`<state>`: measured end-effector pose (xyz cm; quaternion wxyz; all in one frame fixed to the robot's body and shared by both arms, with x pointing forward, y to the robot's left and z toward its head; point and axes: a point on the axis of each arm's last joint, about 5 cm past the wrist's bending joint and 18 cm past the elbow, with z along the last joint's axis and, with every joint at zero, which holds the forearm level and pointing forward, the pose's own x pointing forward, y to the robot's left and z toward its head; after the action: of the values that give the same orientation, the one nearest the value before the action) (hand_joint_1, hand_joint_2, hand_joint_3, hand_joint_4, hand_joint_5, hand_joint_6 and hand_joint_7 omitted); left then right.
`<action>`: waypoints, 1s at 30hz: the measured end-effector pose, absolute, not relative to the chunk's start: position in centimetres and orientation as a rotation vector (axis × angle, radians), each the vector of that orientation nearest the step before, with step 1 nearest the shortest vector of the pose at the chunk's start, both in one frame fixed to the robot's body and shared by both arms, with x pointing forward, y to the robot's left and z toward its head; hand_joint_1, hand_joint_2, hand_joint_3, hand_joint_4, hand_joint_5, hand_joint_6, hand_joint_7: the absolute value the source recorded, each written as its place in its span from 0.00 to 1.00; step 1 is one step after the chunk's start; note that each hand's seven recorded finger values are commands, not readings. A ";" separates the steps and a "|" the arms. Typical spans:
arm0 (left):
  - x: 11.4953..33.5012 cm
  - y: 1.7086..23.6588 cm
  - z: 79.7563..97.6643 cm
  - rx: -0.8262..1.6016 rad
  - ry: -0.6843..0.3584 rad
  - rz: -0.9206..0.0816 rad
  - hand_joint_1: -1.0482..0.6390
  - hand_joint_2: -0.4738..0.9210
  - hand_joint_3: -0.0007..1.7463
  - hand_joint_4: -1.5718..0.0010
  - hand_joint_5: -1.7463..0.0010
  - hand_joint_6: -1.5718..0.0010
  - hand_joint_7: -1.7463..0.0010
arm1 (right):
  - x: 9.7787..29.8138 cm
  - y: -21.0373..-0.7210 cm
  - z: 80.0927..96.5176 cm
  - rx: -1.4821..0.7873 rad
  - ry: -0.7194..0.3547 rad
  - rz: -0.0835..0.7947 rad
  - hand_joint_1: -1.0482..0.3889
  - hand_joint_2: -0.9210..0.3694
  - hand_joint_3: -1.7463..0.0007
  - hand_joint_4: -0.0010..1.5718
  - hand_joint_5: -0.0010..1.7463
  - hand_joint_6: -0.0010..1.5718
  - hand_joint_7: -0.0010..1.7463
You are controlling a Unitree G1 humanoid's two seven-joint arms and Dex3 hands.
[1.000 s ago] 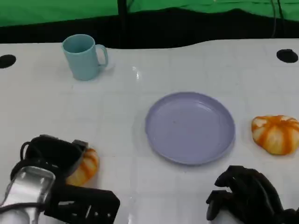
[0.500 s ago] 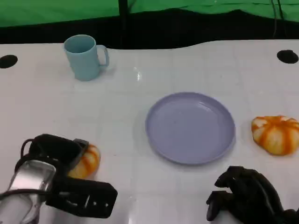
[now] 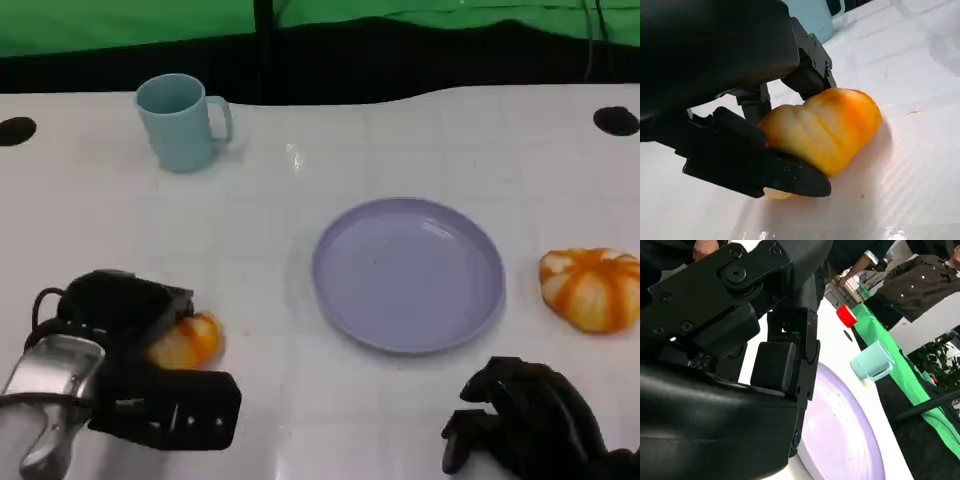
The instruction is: Grasp the bread from the table and place it into the plate.
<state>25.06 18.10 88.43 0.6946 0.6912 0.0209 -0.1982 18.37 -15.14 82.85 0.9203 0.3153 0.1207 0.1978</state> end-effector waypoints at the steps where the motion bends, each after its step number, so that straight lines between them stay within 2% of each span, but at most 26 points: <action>1: 24.9 18.2 88.2 1.533 0.030 -0.428 0.45 1.00 0.25 0.59 0.00 0.71 0.05 | 18.4 -15.1 82.8 0.648 0.248 0.407 0.02 0.16 1.00 0.99 0.45 1.00 0.21; 3: 24.8 18.3 87.8 1.514 0.014 -0.401 0.45 1.00 0.24 0.59 0.00 0.73 0.04 | 18.4 -15.1 82.9 0.647 0.248 0.408 0.02 0.16 1.00 0.99 0.45 1.00 0.21; 10: 24.4 18.2 87.0 1.419 -0.042 -0.328 0.47 0.99 0.24 0.56 0.00 0.68 0.06 | 18.4 -15.1 82.8 0.647 0.248 0.407 0.02 0.15 1.00 0.99 0.45 1.00 0.21; 15: 24.2 17.9 86.9 1.280 -0.139 -0.248 0.47 0.98 0.26 0.54 0.00 0.66 0.07 | 18.3 -15.2 82.9 0.646 0.248 0.407 0.02 0.15 1.00 0.99 0.45 1.00 0.21; 17: 24.1 17.7 86.9 1.254 -0.151 -0.245 0.46 0.91 0.36 0.54 0.00 0.67 0.03 | 18.3 -15.2 82.9 0.646 0.248 0.407 0.02 0.15 1.00 0.99 0.46 1.00 0.22; 22: 24.2 17.3 87.9 1.144 -0.212 -0.194 0.47 0.86 0.40 0.53 0.00 0.66 0.04 | 18.3 -15.3 82.9 0.642 0.249 0.407 0.02 0.15 1.00 0.99 0.46 1.00 0.22; 28: 24.4 17.1 88.6 1.111 -0.261 -0.185 0.48 0.83 0.34 0.52 0.00 0.67 0.02 | 18.3 -15.3 82.8 0.644 0.252 0.407 0.02 0.16 1.00 0.98 0.46 1.00 0.22; 30: 24.6 16.8 88.8 1.083 -0.292 -0.199 0.48 0.82 0.34 0.51 0.00 0.63 0.07 | 18.4 -15.3 82.8 0.645 0.255 0.406 0.02 0.16 1.00 0.98 0.46 1.00 0.22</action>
<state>24.56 16.79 88.77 0.8422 0.5127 -0.1380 -0.0941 18.35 -15.25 82.75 0.9203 0.3138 0.1241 0.1978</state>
